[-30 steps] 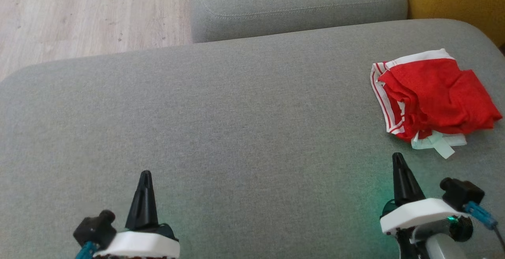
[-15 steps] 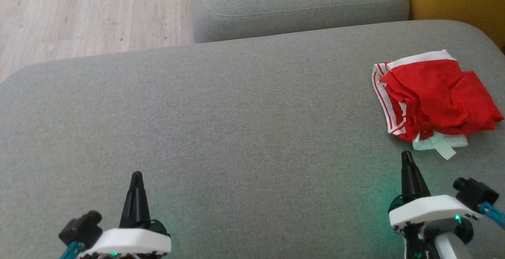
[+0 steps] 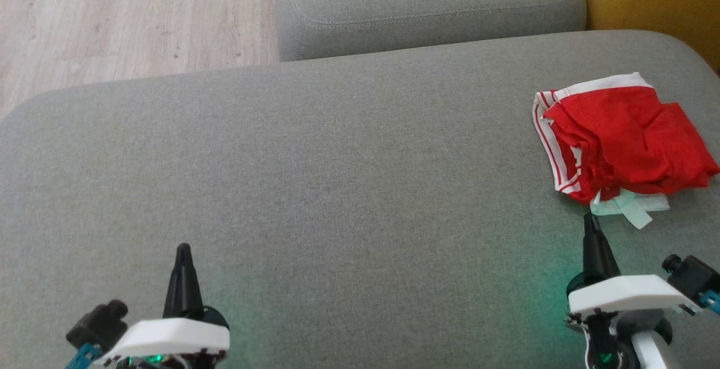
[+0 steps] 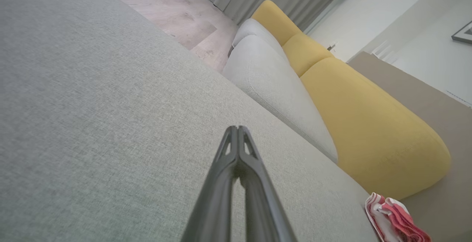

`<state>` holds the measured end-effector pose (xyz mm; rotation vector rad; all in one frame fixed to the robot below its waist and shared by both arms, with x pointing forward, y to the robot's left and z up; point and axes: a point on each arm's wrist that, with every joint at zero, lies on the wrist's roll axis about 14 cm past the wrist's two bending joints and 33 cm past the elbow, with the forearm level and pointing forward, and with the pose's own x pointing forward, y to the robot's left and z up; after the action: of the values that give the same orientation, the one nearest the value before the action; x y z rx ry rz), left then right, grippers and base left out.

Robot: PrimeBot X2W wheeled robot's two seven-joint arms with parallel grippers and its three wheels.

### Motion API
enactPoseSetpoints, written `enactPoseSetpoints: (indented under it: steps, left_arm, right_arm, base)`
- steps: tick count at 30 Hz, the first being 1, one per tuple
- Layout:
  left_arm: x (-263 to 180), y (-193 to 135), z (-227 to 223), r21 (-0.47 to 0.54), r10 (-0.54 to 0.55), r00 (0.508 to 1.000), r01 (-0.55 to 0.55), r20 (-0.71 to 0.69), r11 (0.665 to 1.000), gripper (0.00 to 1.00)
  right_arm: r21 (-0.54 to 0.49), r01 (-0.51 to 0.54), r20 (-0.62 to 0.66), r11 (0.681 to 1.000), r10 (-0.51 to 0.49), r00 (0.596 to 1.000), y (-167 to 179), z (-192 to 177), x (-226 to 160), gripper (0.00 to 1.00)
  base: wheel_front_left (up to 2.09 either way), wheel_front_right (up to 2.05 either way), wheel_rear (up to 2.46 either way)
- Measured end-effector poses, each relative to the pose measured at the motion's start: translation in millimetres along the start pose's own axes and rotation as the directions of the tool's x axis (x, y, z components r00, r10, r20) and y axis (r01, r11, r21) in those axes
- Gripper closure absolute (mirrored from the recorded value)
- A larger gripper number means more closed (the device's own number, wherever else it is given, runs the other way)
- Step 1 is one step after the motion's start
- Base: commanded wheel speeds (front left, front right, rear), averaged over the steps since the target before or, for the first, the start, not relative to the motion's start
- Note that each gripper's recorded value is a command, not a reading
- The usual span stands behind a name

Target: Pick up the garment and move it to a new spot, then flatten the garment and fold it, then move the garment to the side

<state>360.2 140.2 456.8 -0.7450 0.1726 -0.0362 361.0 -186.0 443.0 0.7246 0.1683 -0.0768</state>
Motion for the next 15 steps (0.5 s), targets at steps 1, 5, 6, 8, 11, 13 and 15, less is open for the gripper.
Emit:
enactPoseSetpoints:
  steps: [1,5,6,8,11,13,15]
  left_arm:
    - [0.7,0.4,1.6,-0.011,0.002,1.0,-0.002,0.004,1.0,1.0]
    - [2.1,2.2,5.5,-0.045,0.009,1.0,-0.009,0.011,0.999,1.0]
    - [1.9,2.8,5.5,-0.056,0.012,1.0,-0.011,0.009,0.998,1.0]
    - [1.8,3.8,5.5,-0.078,0.016,1.0,-0.015,0.007,0.997,1.0]
    - [1.5,5.1,5.4,-0.111,0.021,1.0,-0.02,0.003,0.994,1.0]
    - [1.4,6.0,5.4,-0.133,0.024,1.0,-0.024,0.0,0.991,1.0]
    - [1.2,6.5,6.1,-0.156,0.024,1.0,-0.023,0.0,0.988,1.0]
  right_arm:
    - [0.011,0.002,-0.003,1.0,-0.002,1.0,-0.3,0.0,0.1,1.0]
    - [0.045,0.005,0.005,0.999,-0.006,1.0,-0.9,2.6,0.5,1.0]
    - [0.058,0.008,0.002,0.998,-0.008,1.0,-1.5,2.5,0.6,1.0]
    - [0.081,0.01,0.004,0.997,-0.01,1.0,-2.0,3.7,0.8,1.0]
    - [0.113,0.01,0.003,0.994,-0.011,1.0,-1.8,4.6,1.2,1.0]
    - [0.136,0.011,0.004,0.991,-0.011,1.0,-1.7,5.5,1.4,1.0]
    - [0.157,0.01,0.006,0.988,-0.011,1.0,-1.5,6.6,1.7,1.0]
  base:
    - [0.0,0.0,0.0]
    - [0.0,0.0,0.0]
    - [0.0,0.0,0.0]
    - [0.0,0.0,0.0]
    - [0.0,0.0,0.0]
    - [0.0,0.0,0.0]
    - [0.0,0.0,0.0]
